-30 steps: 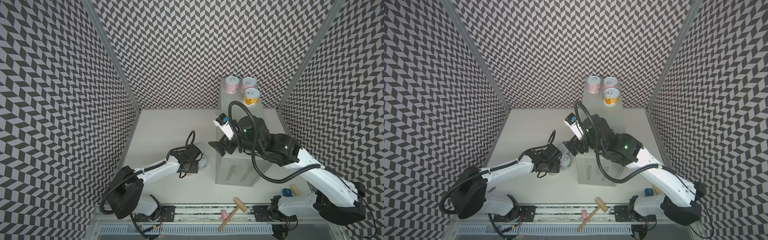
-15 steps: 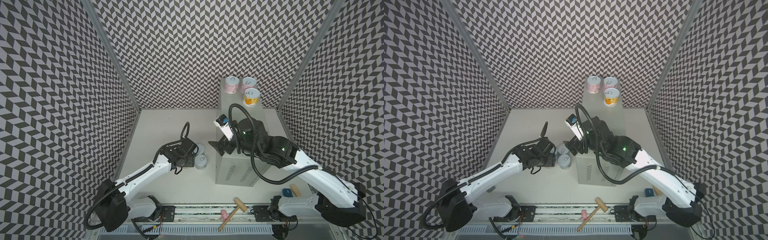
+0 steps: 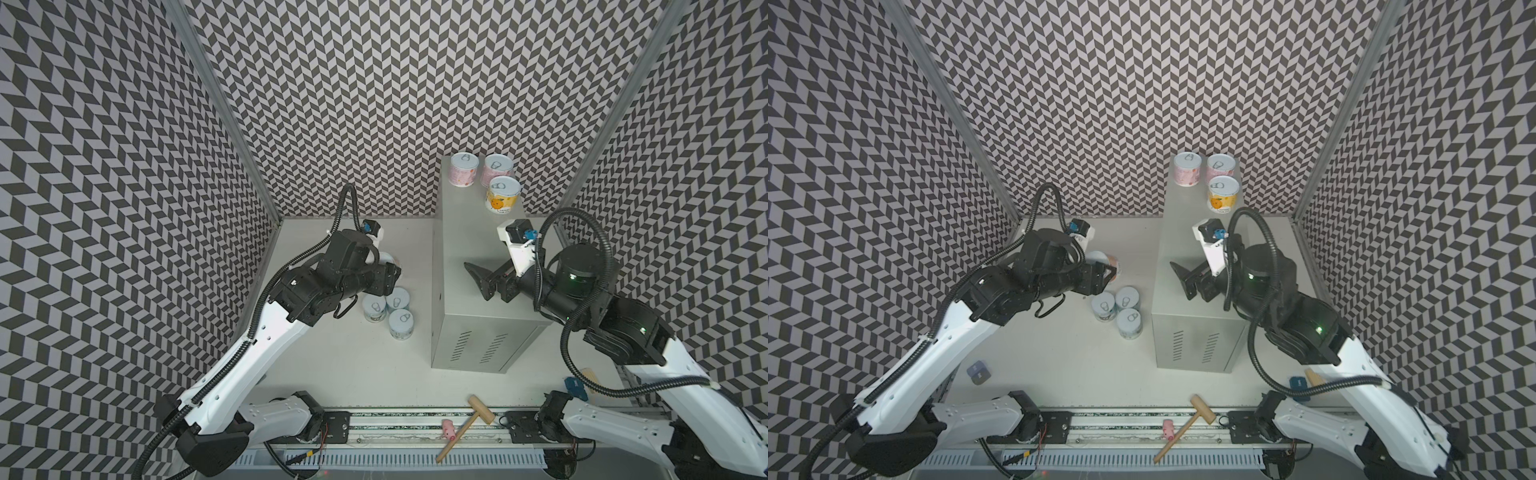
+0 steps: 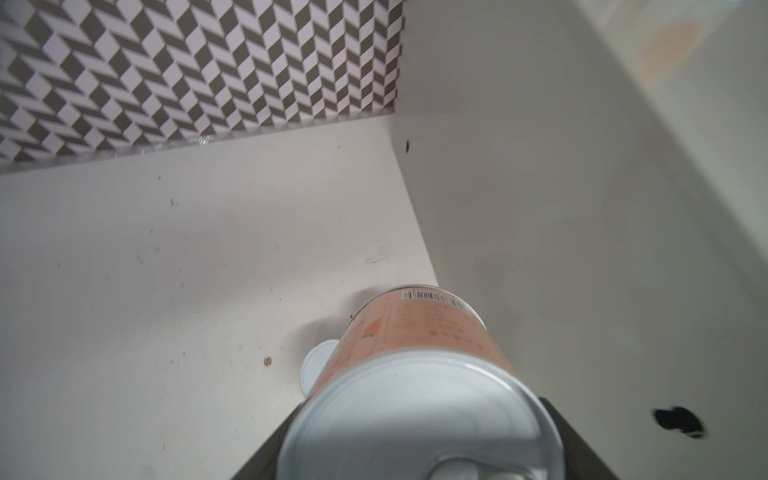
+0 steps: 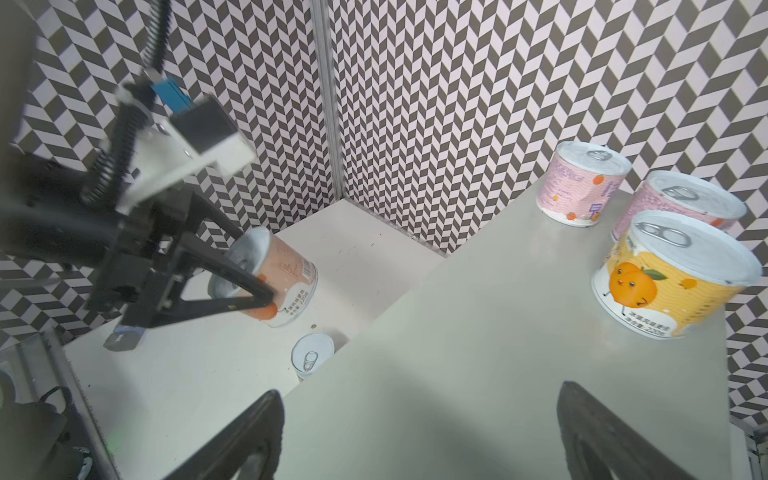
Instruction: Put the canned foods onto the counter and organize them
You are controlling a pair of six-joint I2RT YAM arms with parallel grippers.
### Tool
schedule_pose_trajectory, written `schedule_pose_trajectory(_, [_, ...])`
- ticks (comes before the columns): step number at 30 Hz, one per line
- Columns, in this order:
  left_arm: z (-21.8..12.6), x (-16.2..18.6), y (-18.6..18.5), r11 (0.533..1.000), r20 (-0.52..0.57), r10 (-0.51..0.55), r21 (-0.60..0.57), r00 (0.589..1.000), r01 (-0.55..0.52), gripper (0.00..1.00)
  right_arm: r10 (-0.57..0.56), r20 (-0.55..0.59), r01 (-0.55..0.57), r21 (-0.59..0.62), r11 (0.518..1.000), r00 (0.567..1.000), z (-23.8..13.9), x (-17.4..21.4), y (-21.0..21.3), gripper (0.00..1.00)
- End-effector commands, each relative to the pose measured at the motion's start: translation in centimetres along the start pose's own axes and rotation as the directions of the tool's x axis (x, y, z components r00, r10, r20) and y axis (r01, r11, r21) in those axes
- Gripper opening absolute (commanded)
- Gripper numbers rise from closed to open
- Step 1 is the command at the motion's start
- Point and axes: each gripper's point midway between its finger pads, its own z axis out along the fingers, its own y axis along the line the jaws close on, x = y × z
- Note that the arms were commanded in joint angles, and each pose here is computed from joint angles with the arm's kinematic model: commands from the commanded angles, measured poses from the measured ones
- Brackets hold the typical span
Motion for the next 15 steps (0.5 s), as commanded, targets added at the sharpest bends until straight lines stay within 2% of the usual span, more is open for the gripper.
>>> schedule_pose_trajectory(1, [-2.9,-3.4,-2.6,0.987,0.102,0.093,0.12,0.99,-0.105,0.6,-0.042,0.093,0.045,-0.028,0.999,0.995,-1.0,-0.4,0.4,0.99])
schedule_pose_trajectory(5, [-5.9,-5.7,-4.3,0.968,0.197,0.119,0.193,0.973,-0.157,0.6,-0.096,0.165,0.115,-0.11,0.987,0.982,-1.9,-0.3,2.0,0.99])
schedule_pose_trajectory(9, [-8.1,-6.5,-6.8,0.926,0.248,0.127,0.316,0.96,-0.205,0.59,-0.149,0.217,0.195,-0.203,0.96,0.965,-2.0,-0.6,4.0,0.99])
schedule_pose_trajectory(12, [-8.3,-6.1,-7.7,0.909,0.252,0.139,0.351,0.958,-0.225,0.58,-0.169,0.281,0.247,-0.273,0.93,0.945,-2.4,-1.3,5.7,0.99])
schedule_pose_trajectory(15, [-8.1,-5.8,-8.4,0.898,0.246,0.146,0.373,0.958,-0.233,0.58,-0.192,0.304,0.282,-0.287,0.916,0.933,-2.2,-1.9,6.7,0.99])
